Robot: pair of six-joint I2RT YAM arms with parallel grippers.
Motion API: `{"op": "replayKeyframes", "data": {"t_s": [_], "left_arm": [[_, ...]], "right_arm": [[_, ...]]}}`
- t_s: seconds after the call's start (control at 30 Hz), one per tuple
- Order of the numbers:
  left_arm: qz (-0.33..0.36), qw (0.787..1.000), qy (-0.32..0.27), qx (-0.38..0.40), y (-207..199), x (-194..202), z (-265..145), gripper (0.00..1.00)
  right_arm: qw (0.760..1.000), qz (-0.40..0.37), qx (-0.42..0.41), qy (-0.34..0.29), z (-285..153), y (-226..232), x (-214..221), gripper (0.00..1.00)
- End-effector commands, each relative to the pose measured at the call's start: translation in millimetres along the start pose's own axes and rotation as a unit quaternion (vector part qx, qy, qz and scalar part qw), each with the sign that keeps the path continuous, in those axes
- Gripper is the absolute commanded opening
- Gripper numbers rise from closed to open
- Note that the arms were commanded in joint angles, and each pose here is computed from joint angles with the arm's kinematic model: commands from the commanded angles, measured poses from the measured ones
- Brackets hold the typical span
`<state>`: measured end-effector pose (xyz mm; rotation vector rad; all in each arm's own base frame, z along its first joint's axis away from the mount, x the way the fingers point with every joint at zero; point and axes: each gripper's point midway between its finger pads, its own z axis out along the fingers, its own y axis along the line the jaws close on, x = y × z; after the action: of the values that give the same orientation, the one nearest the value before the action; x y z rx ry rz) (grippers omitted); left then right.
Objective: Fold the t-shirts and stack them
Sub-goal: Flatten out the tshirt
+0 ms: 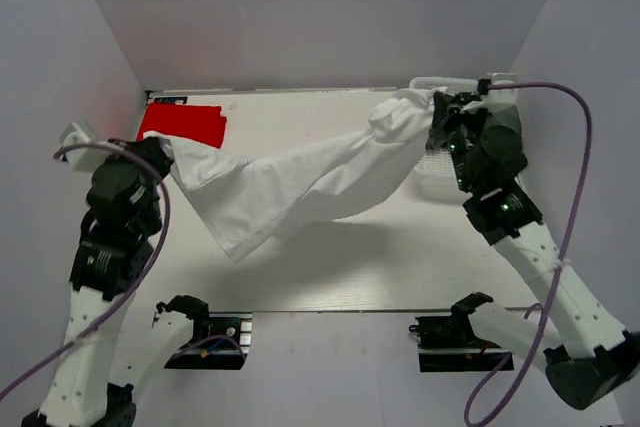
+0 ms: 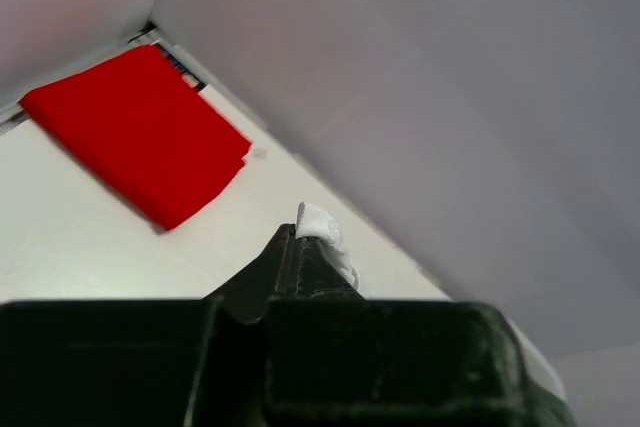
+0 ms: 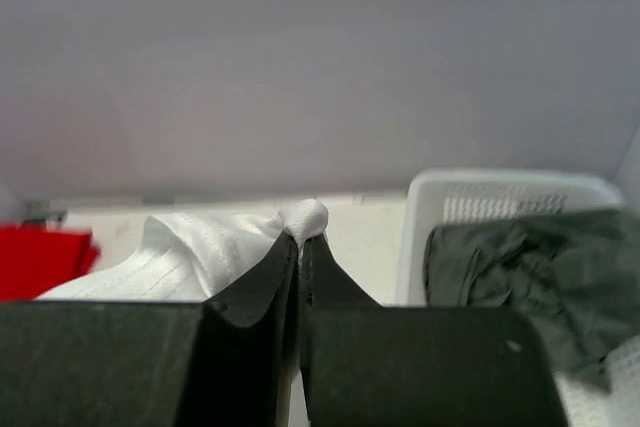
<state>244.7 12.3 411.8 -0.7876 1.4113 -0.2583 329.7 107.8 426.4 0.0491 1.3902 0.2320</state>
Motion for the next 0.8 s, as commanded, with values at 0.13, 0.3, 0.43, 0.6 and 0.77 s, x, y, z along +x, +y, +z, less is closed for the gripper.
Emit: {"op": "replayKeyframes", "data": {"t_s": [0.13, 0.3, 0.43, 0.6, 0.77], "left_arm": [[0.137, 0.969, 0.134, -0.155, 52, 138, 89, 0.0], [0.185, 0.93, 0.203, -0.246, 81, 198, 146, 0.61], [0.211, 0.9, 0.245, -0.293, 96, 218, 161, 1.0], [0.182, 0.905, 0.295, -0.247, 92, 231, 134, 1.0], [0.148, 0.881, 0.42, -0.16, 115, 294, 57, 1.0]], "right_arm": [[0.976, 0.002, 0.003, 0.217, 23, 10, 179, 0.0], [0.932, -0.017, 0.029, 0.361, 34, 7, 276, 0.35], [0.92, -0.022, 0.0, 0.391, 35, 20, 291, 0.9], [0.929, -0.029, -0.014, 0.369, 30, 21, 275, 0.9], [0.921, -0.065, -0.077, 0.376, 23, 35, 282, 0.9]]}}
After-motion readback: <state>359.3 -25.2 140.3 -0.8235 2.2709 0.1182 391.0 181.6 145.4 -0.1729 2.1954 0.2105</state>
